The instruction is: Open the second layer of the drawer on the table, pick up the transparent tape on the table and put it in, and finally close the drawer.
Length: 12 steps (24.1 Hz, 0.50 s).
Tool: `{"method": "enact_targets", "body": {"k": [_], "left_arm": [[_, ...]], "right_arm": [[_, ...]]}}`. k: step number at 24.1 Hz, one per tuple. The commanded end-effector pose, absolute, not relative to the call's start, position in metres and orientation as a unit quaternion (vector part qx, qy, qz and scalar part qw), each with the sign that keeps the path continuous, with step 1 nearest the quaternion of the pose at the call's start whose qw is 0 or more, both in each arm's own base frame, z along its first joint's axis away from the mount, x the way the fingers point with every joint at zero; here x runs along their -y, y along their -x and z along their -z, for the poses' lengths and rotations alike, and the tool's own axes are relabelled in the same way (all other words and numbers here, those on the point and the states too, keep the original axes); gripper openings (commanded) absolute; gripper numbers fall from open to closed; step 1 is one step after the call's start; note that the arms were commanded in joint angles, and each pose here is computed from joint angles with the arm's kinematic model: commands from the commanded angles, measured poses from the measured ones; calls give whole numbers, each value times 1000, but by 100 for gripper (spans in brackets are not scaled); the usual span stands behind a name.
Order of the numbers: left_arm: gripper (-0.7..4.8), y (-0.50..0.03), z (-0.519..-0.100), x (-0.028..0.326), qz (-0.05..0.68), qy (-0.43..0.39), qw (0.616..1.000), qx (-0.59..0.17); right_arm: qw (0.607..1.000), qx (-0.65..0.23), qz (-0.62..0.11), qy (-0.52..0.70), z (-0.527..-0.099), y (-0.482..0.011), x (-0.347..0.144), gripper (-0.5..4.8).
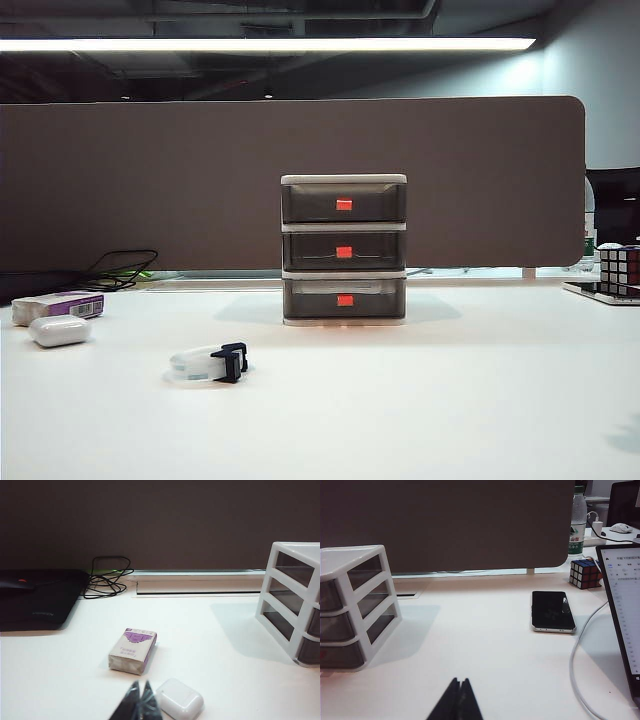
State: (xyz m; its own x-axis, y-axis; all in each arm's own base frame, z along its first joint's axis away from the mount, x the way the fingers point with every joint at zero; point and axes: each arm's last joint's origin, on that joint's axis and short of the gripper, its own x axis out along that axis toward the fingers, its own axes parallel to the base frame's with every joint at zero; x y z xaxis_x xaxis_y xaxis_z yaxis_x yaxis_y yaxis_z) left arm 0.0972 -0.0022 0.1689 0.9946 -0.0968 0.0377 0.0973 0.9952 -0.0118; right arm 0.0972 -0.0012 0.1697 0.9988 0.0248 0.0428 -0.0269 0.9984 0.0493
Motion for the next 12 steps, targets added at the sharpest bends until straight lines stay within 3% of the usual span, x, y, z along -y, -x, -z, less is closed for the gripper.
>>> {"method": "enact_targets", "body": {"k": [1,10,12], "left_arm": [[-6,-97,-170,2,52,4,998,22],[-5,-97,-170,3,55,10,998,22],[-6,-97,-170,5,100,61,993,16]], "right_arm": [[999,30,-12,-23,-172,-97,1,-5],[999,29,-12,-24,-172,-97,1,-5],[998,20,-41,-36,-170,-97,0,-5]]}}
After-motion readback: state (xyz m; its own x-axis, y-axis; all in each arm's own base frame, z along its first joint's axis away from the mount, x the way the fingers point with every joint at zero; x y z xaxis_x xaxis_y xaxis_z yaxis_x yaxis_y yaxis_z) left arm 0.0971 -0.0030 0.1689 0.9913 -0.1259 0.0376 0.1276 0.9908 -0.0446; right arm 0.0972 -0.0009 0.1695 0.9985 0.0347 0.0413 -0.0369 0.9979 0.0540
